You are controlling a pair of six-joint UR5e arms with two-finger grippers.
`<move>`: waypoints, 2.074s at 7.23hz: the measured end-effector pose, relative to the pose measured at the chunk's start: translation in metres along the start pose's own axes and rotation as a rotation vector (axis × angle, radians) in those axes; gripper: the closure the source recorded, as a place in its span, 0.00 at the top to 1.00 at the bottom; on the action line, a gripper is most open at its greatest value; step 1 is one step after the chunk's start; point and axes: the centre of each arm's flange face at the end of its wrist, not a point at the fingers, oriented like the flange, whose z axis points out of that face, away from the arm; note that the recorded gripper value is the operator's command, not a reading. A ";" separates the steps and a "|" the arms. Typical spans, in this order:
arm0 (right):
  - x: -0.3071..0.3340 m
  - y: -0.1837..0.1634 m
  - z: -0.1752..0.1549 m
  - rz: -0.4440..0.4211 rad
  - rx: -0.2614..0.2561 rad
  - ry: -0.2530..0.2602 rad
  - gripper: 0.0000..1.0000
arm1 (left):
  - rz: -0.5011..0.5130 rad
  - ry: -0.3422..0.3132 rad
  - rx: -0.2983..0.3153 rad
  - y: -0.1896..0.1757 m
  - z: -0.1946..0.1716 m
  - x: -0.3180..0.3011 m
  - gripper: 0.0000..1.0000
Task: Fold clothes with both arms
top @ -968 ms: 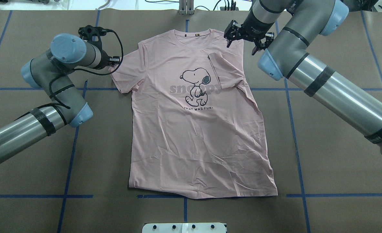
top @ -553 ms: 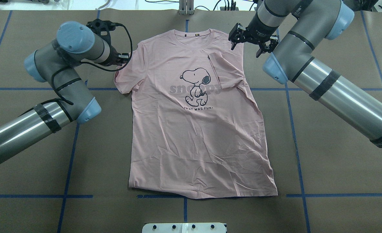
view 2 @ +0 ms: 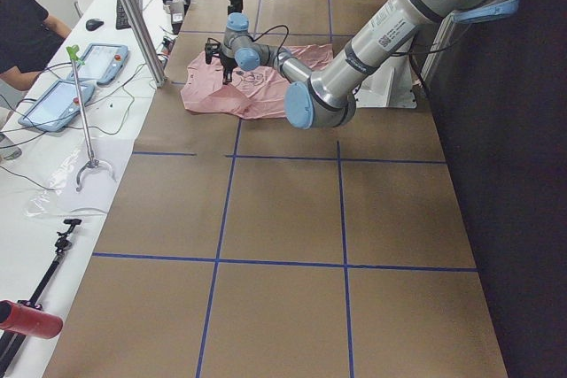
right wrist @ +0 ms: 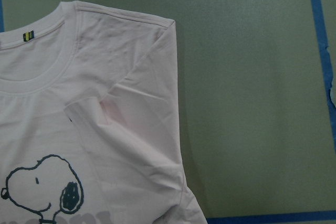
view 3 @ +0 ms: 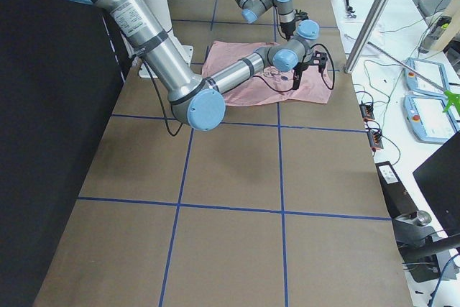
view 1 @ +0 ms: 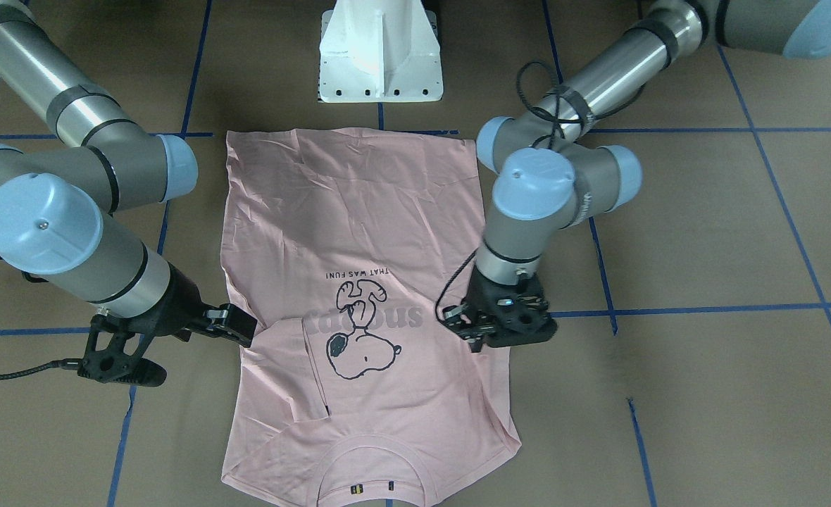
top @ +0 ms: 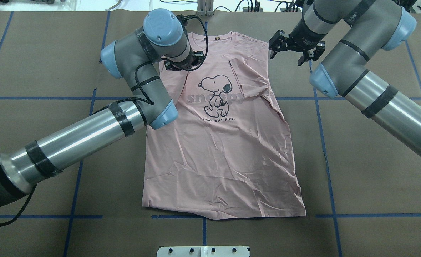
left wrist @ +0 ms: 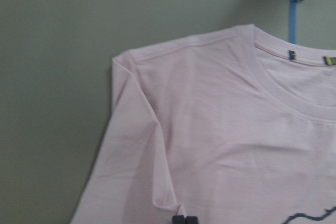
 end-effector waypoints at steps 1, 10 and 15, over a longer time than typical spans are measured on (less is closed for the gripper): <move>0.005 0.001 0.002 -0.001 0.008 0.010 1.00 | -0.022 0.004 0.014 -0.002 0.005 0.002 1.00; 0.049 0.280 0.052 0.014 0.041 0.071 1.00 | 0.057 0.070 -0.120 0.149 -0.109 -0.128 1.00; 0.056 0.406 0.080 0.065 0.077 0.116 1.00 | 0.063 0.066 -0.126 0.170 -0.159 -0.155 1.00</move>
